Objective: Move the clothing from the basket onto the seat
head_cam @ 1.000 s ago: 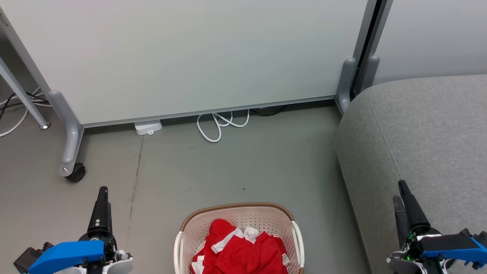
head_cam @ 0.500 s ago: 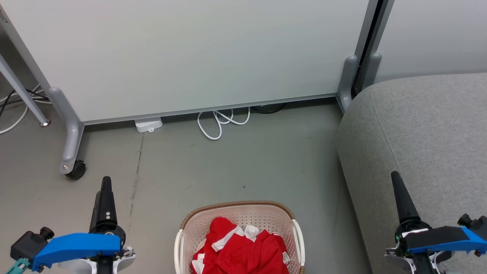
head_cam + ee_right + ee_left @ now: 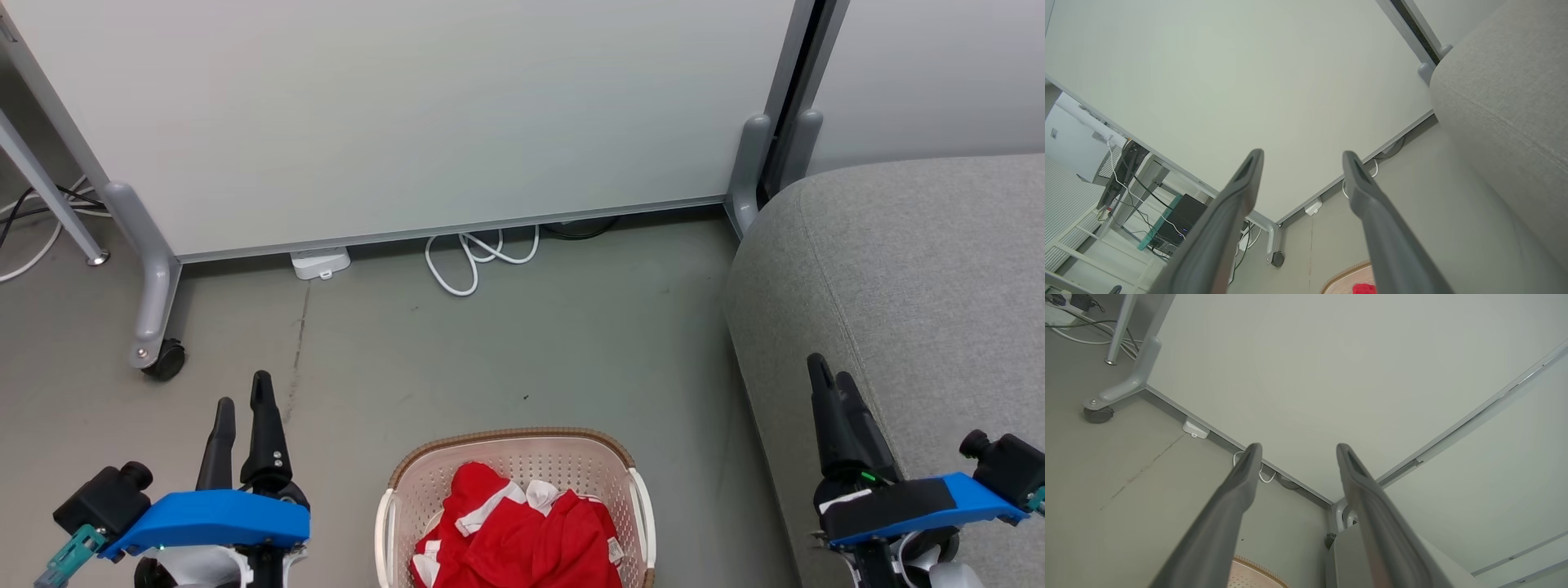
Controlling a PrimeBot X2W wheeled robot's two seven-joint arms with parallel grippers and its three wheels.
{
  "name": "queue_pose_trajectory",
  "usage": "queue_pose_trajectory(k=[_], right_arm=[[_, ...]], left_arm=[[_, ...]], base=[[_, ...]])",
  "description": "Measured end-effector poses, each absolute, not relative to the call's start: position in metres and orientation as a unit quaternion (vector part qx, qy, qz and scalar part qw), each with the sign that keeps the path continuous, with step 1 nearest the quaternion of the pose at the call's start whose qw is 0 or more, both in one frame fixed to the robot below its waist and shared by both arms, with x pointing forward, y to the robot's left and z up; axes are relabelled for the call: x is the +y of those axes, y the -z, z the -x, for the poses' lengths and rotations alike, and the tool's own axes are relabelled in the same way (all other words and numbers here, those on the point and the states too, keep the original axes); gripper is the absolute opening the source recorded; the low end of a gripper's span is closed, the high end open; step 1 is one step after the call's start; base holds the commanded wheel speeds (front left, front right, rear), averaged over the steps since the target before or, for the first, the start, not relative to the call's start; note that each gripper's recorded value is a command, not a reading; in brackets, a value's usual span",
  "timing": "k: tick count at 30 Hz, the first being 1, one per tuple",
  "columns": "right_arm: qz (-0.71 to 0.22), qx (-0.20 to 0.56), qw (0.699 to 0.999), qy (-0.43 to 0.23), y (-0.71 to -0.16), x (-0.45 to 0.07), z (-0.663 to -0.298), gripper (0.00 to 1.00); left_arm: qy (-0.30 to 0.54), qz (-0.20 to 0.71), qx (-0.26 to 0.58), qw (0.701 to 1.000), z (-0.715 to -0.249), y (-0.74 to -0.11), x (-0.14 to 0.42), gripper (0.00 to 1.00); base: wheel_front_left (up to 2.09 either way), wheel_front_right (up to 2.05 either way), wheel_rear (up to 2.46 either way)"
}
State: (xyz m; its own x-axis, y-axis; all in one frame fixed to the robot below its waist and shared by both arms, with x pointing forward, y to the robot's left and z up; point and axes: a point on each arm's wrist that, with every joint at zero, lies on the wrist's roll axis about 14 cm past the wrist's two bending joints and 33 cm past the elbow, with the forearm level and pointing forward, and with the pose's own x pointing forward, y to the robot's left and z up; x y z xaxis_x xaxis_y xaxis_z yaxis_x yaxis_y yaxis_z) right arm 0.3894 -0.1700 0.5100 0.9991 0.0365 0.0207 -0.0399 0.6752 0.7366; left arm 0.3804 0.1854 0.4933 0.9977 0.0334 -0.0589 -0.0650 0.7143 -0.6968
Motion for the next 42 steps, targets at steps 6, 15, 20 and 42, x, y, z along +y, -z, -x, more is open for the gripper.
queue_pose_trajectory(k=[6, 15, 20, 42], right_arm=[[-0.343, -0.005, 0.939, -0.036, -0.513, -0.162, -0.39, 1.0], [-0.284, -0.004, 0.958, -0.043, -0.509, -0.158, -0.389, 1.0], [-0.255, -0.003, 0.966, -0.046, -0.506, -0.156, -0.389, 1.0], [-0.147, -0.018, 0.986, -0.072, -0.508, -0.144, -0.391, 1.0]], left_arm=[[-0.022, 0.325, 0.023, 0.945, -0.381, -0.494, 0.181, 1.0], [-0.014, 0.267, 0.016, 0.963, -0.381, -0.497, 0.177, 1.0], [-0.009, 0.236, 0.012, 0.972, -0.381, -0.499, 0.174, 1.0], [0.012, 0.12, -0.015, 0.993, -0.38, -0.508, 0.164, 1.0]], base=[[0.0, 0.0, 0.0], [0.0, 0.0, 0.0], [0.0, 0.0, 0.0], [0.0, 0.0, 0.0]])
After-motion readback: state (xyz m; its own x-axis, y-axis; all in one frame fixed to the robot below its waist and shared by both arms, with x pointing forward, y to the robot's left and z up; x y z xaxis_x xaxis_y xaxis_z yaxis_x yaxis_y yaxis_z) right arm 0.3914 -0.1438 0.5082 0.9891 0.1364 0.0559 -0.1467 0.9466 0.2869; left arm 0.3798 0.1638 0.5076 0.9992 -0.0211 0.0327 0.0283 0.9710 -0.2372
